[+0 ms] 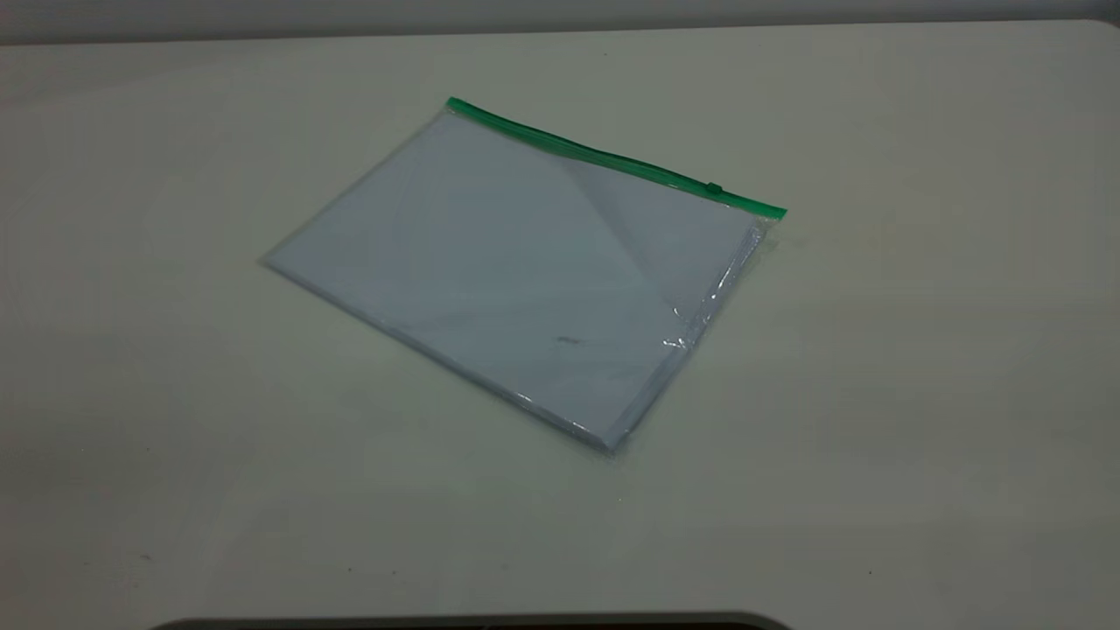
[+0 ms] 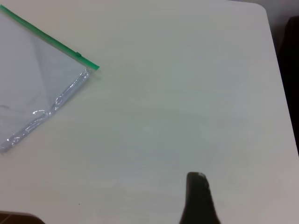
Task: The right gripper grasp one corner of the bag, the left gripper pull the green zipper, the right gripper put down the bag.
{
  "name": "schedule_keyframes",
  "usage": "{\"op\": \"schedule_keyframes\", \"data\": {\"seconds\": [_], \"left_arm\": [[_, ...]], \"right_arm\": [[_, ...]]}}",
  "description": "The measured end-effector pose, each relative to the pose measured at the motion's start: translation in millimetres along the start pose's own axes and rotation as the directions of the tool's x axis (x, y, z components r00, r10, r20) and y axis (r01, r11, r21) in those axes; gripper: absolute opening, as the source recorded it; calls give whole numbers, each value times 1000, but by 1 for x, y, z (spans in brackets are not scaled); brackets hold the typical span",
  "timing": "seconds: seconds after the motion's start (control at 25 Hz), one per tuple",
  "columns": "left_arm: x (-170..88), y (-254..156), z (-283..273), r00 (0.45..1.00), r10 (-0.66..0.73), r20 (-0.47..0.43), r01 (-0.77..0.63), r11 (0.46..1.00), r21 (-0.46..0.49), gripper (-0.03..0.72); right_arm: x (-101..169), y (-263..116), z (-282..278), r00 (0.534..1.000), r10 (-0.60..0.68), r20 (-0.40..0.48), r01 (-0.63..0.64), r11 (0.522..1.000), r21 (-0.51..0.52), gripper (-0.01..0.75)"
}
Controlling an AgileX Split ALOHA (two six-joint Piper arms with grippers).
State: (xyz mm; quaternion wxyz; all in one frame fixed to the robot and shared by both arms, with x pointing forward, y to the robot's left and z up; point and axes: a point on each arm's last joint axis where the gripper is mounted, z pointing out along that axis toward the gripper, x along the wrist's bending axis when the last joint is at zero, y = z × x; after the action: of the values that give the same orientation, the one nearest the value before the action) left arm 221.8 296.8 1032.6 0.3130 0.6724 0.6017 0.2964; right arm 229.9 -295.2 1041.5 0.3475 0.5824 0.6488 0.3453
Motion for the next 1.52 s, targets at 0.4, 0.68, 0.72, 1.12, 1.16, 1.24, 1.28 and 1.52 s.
{"op": "schedule_keyframes", "data": {"seconds": [0.4,0.68,0.72,1.12,1.16,1.24,1.28,1.52], "left_arm": [[0,0,0,1000,0,0,0,1000,0,536],[0,0,0,1000,-5,-1,5,1000,0,536],[0,0,0,1000,-19,-2,19,1000,0,536],[7,59,12,995,-94,-20,94,995,-20,536],[8,69,16,995,-93,-25,92,996,-12,536],[11,91,25,995,-91,-32,91,996,23,536],[12,102,28,996,-85,-33,86,996,27,536],[19,164,71,995,-89,-35,92,989,118,536]], "right_arm": [[0,0,0,1000,0,0,0,1000,0,564],[0,0,0,1000,0,0,0,1000,0,564],[0,0,0,1000,0,0,0,1000,0,564],[1,1,0,1000,28,-14,-28,1000,-6,564],[1,1,0,999,39,-14,-39,999,-13,564],[1,7,-1,998,54,-15,-54,998,-26,564],[0,13,0,998,58,-15,-59,997,-41,564],[-3,56,23,997,77,-21,-77,997,18,564]]}}
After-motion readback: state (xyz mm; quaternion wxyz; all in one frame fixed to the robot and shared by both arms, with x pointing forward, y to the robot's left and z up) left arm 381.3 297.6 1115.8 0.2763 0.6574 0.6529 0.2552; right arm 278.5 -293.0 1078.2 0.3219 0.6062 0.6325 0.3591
